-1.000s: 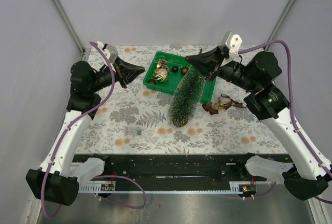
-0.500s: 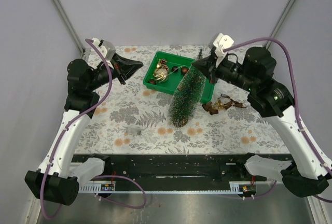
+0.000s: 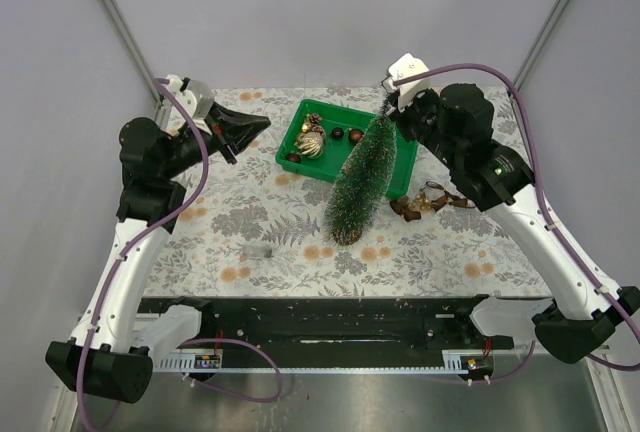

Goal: Decorate the small christmas tree

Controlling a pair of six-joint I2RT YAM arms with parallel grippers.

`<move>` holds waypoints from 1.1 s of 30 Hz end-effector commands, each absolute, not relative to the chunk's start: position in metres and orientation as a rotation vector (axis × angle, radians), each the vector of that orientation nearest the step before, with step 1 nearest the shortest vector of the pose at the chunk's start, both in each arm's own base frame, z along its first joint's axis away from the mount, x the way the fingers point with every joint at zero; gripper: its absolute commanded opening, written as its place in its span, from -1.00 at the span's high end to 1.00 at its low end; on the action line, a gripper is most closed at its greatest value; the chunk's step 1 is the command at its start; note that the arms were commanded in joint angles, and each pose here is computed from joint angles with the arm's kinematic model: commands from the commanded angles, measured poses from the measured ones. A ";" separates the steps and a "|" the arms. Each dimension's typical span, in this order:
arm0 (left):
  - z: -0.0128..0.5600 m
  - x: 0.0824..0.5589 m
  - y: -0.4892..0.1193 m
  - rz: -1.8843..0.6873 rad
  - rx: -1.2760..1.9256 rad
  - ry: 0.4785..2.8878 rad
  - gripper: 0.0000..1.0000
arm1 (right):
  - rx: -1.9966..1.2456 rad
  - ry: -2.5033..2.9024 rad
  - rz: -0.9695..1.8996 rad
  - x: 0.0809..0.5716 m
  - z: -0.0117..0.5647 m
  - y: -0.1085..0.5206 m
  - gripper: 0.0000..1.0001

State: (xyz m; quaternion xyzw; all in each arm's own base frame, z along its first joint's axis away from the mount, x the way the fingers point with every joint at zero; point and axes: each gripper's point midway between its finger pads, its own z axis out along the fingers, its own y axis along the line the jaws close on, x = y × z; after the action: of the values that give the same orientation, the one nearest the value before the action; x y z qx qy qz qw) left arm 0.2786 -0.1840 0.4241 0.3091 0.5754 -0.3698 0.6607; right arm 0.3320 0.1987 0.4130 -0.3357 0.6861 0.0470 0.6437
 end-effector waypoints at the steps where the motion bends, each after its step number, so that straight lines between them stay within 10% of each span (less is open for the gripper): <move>1: 0.447 0.269 -0.179 -0.808 0.696 1.234 1.00 | -0.597 1.418 -0.057 0.346 0.467 0.172 1.00; 33: 0.459 0.281 -0.168 -0.755 0.611 1.246 1.00 | -0.901 1.128 -0.347 0.311 0.421 0.158 1.00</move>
State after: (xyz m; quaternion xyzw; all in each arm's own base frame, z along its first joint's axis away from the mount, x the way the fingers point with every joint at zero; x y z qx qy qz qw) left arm 0.2820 -0.1741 0.4355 0.2826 0.5765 -0.3526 0.6808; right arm 0.3088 0.1675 0.3829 -0.4483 0.5553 -0.1140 0.6911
